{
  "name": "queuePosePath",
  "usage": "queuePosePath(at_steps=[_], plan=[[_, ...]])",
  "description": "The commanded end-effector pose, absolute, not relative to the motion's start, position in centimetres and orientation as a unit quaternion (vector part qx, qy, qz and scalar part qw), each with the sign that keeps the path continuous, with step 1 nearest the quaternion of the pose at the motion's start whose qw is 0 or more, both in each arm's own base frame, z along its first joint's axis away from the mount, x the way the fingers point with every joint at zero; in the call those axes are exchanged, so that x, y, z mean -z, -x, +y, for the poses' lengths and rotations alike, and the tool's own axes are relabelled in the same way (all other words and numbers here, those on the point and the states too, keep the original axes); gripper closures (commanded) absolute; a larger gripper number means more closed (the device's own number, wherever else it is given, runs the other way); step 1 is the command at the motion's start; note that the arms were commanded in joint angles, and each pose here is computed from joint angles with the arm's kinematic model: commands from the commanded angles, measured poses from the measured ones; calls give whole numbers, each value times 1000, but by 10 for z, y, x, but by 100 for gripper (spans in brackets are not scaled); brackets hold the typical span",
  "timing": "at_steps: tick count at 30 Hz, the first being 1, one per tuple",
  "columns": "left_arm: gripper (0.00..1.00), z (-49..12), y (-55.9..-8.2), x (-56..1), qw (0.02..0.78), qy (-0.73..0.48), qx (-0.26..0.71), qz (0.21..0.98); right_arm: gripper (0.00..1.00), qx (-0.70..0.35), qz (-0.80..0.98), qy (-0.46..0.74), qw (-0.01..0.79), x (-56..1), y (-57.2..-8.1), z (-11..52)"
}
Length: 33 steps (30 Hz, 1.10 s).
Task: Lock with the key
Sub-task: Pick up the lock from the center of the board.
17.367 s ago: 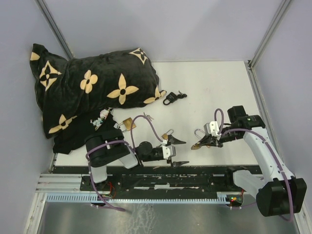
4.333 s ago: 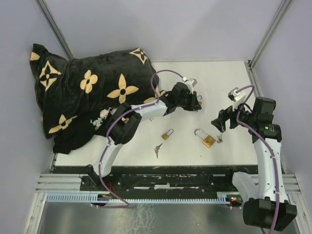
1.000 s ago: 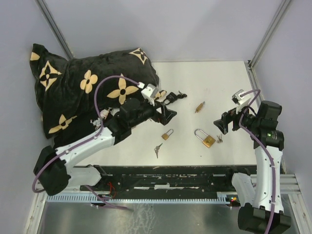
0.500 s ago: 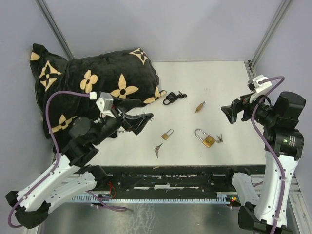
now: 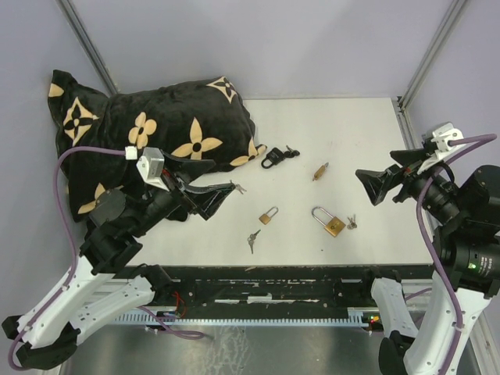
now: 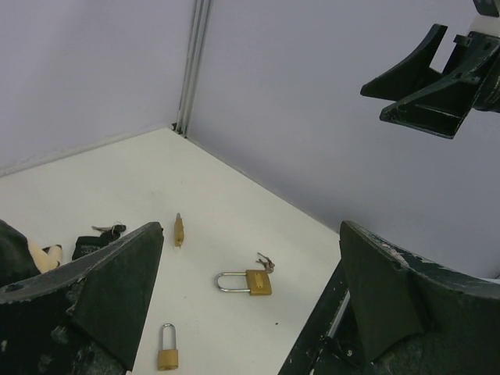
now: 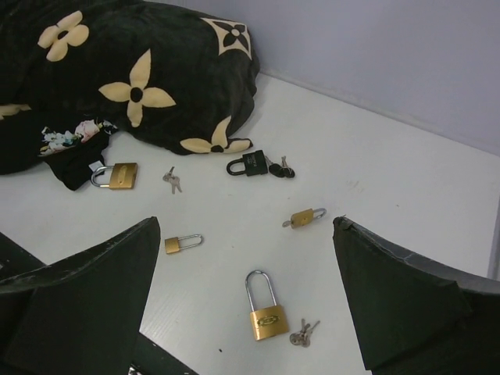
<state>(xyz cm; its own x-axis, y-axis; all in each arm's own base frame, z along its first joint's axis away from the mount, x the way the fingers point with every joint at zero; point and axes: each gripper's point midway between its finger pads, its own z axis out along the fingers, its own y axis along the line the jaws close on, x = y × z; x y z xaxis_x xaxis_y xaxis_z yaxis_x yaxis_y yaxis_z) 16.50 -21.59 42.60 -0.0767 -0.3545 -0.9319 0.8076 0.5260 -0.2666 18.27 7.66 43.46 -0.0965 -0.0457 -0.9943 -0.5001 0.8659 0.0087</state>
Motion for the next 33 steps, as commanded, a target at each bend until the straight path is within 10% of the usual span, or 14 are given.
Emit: queuePosePath(at_steps=[1,17,25,33], plan=[[1,-205,-153,-447,658,-185,460,566,1,-194,707,160,661,-450,-173,81],[1,-212,-162,-417,639,-179,455,593,1,-139,687,136,700,-441,-172,65],[12,-294,-220,-297,557,-236,440,663,1,-208,820,135,516,-302,-256,49],[12,-372,-264,-221,512,-321,443,662,1,-241,712,458,474,-229,-285,64]])
